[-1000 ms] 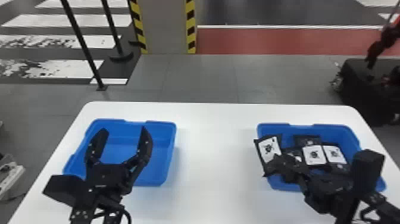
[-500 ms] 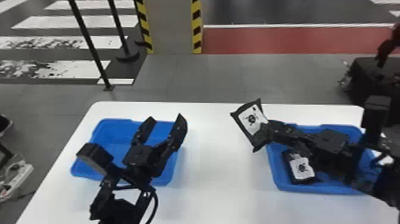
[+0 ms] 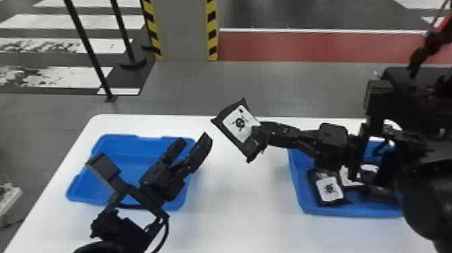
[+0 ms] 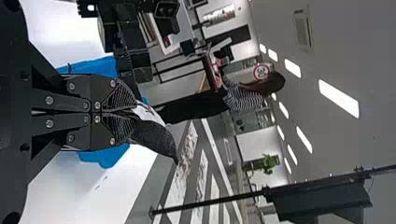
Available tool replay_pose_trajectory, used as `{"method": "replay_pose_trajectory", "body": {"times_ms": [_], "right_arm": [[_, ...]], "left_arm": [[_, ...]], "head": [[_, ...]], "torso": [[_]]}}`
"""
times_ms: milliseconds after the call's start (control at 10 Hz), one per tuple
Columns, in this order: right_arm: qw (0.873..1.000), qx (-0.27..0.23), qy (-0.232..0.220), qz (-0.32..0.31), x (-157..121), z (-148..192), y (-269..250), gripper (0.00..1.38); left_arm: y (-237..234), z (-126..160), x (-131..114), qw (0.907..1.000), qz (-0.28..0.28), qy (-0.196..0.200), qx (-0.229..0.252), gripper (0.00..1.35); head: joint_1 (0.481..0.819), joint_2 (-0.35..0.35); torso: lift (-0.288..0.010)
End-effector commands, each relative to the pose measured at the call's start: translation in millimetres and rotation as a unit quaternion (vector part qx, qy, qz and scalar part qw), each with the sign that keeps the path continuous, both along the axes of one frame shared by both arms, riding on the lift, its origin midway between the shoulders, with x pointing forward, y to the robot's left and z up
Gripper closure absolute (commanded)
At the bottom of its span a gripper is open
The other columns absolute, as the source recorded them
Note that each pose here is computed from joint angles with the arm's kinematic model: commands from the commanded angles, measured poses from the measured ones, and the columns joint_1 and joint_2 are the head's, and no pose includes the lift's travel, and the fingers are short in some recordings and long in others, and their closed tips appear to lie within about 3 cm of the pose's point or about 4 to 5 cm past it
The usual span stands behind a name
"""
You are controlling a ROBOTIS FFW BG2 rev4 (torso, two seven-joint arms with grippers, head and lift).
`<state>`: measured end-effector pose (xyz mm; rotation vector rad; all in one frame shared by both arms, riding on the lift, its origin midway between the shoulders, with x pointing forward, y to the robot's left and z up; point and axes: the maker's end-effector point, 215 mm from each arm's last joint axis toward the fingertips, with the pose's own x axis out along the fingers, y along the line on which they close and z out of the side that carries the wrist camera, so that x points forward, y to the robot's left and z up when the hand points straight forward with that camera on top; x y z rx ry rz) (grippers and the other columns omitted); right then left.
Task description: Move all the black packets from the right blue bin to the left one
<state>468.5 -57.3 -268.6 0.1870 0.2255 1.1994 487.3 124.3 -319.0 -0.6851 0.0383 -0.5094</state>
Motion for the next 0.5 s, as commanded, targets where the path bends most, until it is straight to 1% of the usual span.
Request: {"method": "replay_pose_trajectory", "body": {"times_ms": [0,200,300,400], "right_arm": [[0.999,0.024,0.021,0.036,4,-2,14,1.24],[0.997,0.031,0.048,0.052,5,-14,18,1.24],[0.995,0.038,0.062,0.061,7,-21,23,1.24],[0.995,0.036,0.071,0.066,12,-26,23,1.24]], "left_arm": [[-4,6,-2,0.9995,-0.008,-0.002,-0.029,0.11],[-13,21,-5,0.9976,-0.021,-0.016,-0.064,0.11],[-28,31,-10,0.9937,-0.045,-0.018,-0.101,0.11],[-41,39,-13,0.9900,-0.065,-0.019,-0.124,0.11]], "head": [[0.695,0.076],[0.695,0.089],[0.695,0.088],[0.695,0.085]], "torso": [[-0.110],[-0.110],[-0.110],[-0.110]]}}
